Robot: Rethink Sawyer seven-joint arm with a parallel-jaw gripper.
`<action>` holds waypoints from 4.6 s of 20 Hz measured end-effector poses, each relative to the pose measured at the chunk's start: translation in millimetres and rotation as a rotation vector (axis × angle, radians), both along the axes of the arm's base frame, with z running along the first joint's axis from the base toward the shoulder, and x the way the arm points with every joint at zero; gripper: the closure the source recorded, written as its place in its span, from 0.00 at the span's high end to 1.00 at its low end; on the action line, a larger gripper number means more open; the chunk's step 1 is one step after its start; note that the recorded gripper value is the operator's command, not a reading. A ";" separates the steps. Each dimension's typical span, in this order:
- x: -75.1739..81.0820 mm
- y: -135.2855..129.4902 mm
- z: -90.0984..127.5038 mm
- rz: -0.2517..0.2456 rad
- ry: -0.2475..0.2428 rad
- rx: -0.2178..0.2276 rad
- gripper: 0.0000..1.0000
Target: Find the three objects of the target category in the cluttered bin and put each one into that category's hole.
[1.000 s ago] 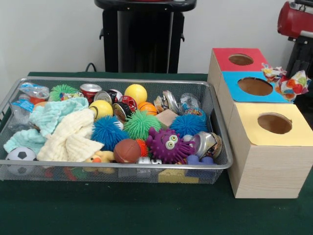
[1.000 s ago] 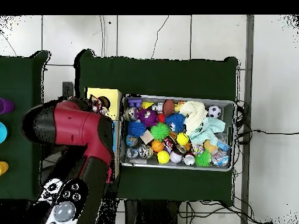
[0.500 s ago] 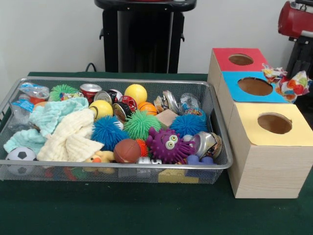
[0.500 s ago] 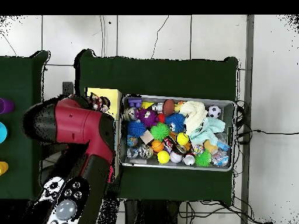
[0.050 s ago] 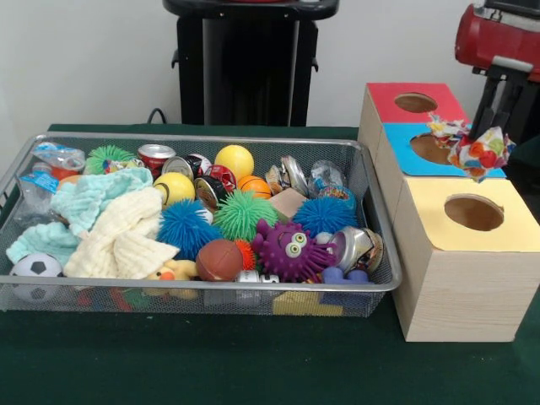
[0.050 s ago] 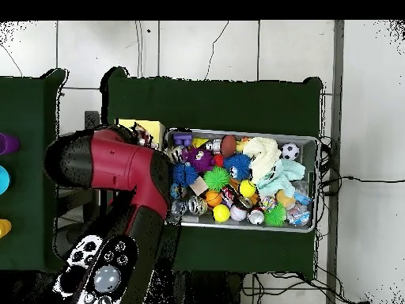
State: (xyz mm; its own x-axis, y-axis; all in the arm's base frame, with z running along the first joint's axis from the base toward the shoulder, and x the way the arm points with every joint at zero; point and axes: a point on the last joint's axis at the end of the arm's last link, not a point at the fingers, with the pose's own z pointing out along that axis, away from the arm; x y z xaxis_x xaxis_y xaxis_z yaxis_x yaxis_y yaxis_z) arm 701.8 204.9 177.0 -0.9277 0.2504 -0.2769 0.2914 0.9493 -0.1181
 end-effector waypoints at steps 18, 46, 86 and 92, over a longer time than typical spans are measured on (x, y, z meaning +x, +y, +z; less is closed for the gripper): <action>-9.3 -1.9 -46.0 0.011 0.053 -0.034 0.00; 16.2 26.5 -49.9 0.083 0.004 -0.069 0.00; 19.2 21.6 -81.1 0.105 -0.045 -0.104 0.00; 17.9 20.7 -81.7 0.103 -0.042 -0.105 0.00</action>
